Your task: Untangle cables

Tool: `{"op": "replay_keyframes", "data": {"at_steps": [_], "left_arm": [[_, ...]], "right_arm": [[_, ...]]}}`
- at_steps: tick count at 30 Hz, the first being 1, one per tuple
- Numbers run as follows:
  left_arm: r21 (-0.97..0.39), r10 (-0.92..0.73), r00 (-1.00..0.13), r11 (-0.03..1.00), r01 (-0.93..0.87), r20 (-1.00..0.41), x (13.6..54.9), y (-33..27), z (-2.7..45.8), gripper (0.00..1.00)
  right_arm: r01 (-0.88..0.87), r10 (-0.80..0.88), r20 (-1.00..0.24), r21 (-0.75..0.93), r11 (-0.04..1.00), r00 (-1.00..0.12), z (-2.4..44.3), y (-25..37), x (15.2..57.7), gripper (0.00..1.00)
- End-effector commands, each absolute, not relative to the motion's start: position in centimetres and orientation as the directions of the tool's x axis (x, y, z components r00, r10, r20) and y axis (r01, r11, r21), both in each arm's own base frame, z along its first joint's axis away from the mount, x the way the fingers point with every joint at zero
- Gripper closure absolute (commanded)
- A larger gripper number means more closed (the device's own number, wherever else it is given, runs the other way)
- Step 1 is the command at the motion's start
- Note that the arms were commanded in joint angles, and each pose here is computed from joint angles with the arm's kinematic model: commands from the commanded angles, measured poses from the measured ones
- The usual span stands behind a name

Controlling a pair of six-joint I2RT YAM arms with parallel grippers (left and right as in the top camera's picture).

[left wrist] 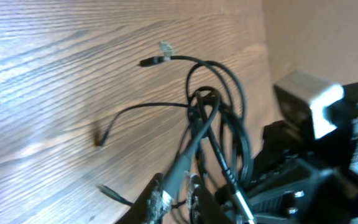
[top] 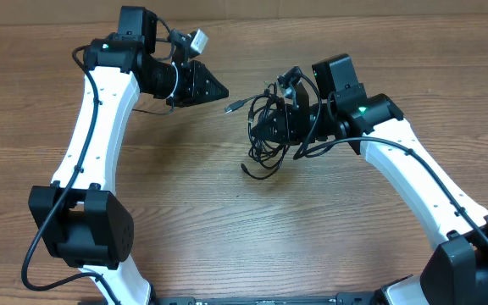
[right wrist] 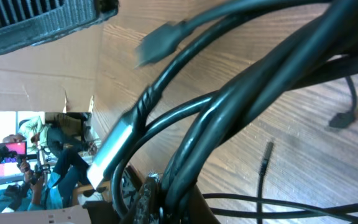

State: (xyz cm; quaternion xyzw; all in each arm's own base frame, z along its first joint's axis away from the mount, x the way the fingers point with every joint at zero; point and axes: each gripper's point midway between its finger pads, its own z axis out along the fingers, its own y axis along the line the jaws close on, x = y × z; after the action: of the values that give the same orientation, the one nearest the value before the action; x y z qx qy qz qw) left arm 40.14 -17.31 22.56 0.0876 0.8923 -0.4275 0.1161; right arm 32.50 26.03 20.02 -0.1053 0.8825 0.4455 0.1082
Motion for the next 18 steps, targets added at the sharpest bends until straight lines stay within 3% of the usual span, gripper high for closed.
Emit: {"op": "replay_keyframes", "data": {"at_steps": [1,10,15,18], "left_arm": [[-0.688,0.128,-0.93,0.639,0.343,-0.345,39.7,-17.5,22.7,0.76],[-0.645,0.18,-0.918,0.664,0.379,-0.355,39.2,-19.2,22.0,0.6],[-0.643,0.188,-0.922,0.669,0.373,-0.34,38.8,-20.0,21.8,0.54],[-0.688,0.156,-0.942,0.649,0.325,-0.298,38.4,-20.9,22.2,0.37]], "right_arm": [[-0.311,-0.083,-0.325,0.752,0.581,-0.942,21.4,25.7,32.5,0.96],[-0.214,-0.062,-0.243,0.674,0.707,-0.968,18.9,23.7,31.8,0.96],[-0.227,-0.064,-0.26,0.672,0.705,-0.964,20.7,23.7,32.1,0.96],[-0.302,-0.09,-0.34,0.645,0.702,-0.936,22.2,23.9,32.9,0.96]]}}
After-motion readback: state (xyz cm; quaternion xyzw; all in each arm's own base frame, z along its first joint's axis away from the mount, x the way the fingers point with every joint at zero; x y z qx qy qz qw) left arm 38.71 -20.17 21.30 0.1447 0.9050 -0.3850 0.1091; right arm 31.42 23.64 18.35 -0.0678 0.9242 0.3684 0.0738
